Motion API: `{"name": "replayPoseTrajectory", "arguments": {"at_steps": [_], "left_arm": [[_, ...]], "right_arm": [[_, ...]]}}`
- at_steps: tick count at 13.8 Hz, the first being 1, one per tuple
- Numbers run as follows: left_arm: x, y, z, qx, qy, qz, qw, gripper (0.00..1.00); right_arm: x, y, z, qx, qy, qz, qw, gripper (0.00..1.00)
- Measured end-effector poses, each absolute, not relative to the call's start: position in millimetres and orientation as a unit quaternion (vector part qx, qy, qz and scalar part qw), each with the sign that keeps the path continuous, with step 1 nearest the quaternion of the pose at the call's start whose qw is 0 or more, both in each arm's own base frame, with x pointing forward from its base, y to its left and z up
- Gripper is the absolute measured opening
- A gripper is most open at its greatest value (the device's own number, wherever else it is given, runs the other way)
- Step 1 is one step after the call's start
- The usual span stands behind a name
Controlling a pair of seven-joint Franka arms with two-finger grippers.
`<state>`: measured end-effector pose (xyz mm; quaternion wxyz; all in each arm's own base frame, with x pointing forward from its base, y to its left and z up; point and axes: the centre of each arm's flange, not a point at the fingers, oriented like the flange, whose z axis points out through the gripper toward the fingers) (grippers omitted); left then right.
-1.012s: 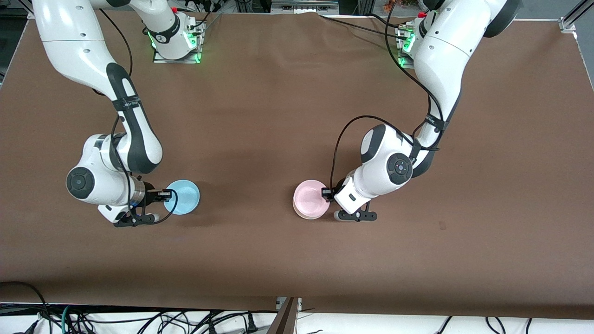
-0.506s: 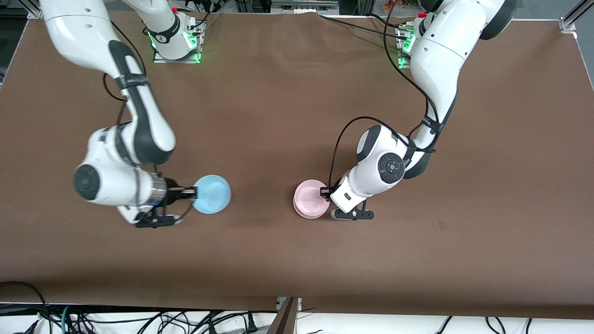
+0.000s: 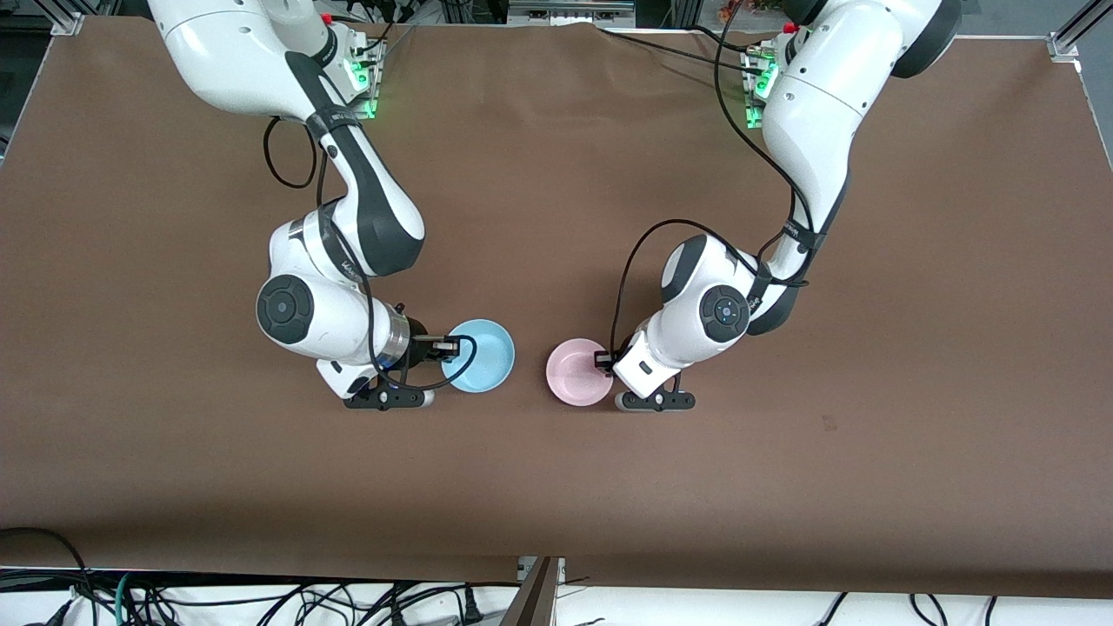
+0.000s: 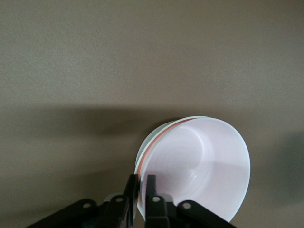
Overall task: Stack pink and blue bowls on white bowl
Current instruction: 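Release the pink bowl with the left gripper while the right gripper lifts the blue bowl, then place the blue bowl onto the pink bowl while the left gripper withdraws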
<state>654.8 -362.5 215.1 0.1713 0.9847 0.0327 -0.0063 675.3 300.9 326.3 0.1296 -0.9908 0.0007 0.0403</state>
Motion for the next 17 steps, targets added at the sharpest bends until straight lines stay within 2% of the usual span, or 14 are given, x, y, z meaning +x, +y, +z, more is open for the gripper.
{"name": "replayPoseTrajectory", "arguments": {"at_steps": [5,8,13,17], "left_arm": [[670,-344,227,0.985,0.047,0.001,0.169,0.69],[686,-295,246,0.986,0.069,-0.028,0.149,0.98],[706,-146,330,0.982,0.139,-0.08,0.099,1.0],[688,-42,435,0.988,0.126,-0.074,0.058,1.0]], "right_arm": [[675,289,336,-0.991,0.008,0.06,0.12,0.03],[665,316,337,-0.99,0.041,0.06,0.121,0.03],[638,408,311,-0.983,0.11,0.014,0.146,0.03],[612,463,268,-0.976,0.143,-0.007,0.164,0.03]]}}
